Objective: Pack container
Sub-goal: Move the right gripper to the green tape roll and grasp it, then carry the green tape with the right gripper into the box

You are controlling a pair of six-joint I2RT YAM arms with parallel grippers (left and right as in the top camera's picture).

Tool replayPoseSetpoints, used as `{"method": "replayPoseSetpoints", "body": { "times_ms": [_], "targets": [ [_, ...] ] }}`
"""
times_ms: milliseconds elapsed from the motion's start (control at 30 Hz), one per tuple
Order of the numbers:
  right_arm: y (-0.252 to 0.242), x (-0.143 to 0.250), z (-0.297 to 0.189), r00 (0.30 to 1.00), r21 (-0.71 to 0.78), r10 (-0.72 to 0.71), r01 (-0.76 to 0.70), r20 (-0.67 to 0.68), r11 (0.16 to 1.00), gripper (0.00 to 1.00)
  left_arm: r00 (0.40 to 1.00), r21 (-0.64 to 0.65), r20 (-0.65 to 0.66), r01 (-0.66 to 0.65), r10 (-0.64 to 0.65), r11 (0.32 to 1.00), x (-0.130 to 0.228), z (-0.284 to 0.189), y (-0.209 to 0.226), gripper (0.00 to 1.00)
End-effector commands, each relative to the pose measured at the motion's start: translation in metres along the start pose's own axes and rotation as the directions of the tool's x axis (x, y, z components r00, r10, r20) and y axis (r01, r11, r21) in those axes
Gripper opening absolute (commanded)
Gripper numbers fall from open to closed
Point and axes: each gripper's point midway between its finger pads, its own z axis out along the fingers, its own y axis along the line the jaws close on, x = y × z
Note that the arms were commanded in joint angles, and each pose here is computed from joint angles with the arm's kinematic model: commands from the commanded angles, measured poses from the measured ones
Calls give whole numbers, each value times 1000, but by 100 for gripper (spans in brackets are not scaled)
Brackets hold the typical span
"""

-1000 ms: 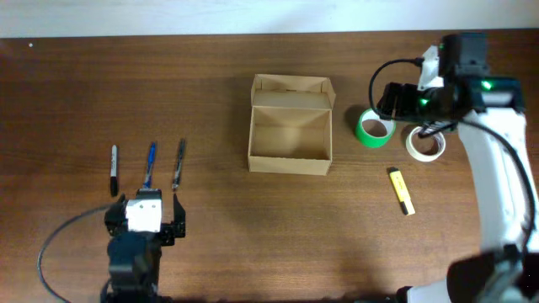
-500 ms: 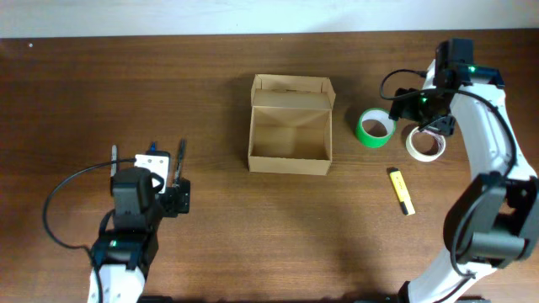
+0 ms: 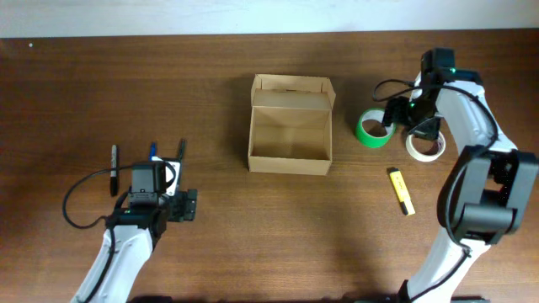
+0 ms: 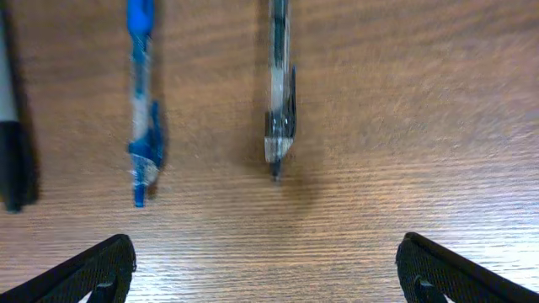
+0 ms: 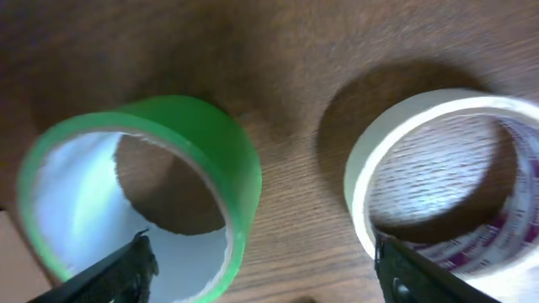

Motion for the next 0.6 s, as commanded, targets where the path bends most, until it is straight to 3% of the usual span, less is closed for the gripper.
{"method": "replayPoseSetpoints", "body": {
  "times_ms": [0,267,300,367,433,533,567],
  "targets": [
    [8,1,13,1000,-6,-6,6,-26,1000,80,1000,14,-27,11,-11,1000,2,6,-2,99],
    [8,5,30,998,1,-1,1,-61,1000,68,998,18,-58,8,-7,1000,8,11,-3,99],
    [8,5,30,998,1,-2,2,-61,1000,57,998,18,-58,8,-7,1000,8,11,-3,99],
    [9,4,30,999,-1,-3,3,-54,1000,27,998,18,-58,8,-7,1000,8,11,-3,99],
    [10,1,30,999,-3,-4,4,-45,1000,9,998,18,-58,8,-7,1000,8,11,-3,99],
    [10,0,30,999,-3,-4,4,-40,1000,9,998,18,-58,8,-7,1000,8,11,-3,99],
    [10,0,31,999,-3,-5,4,-40,1000,4,998,18,-58,8,-7,1000,8,11,-3,99]
  ]
}}
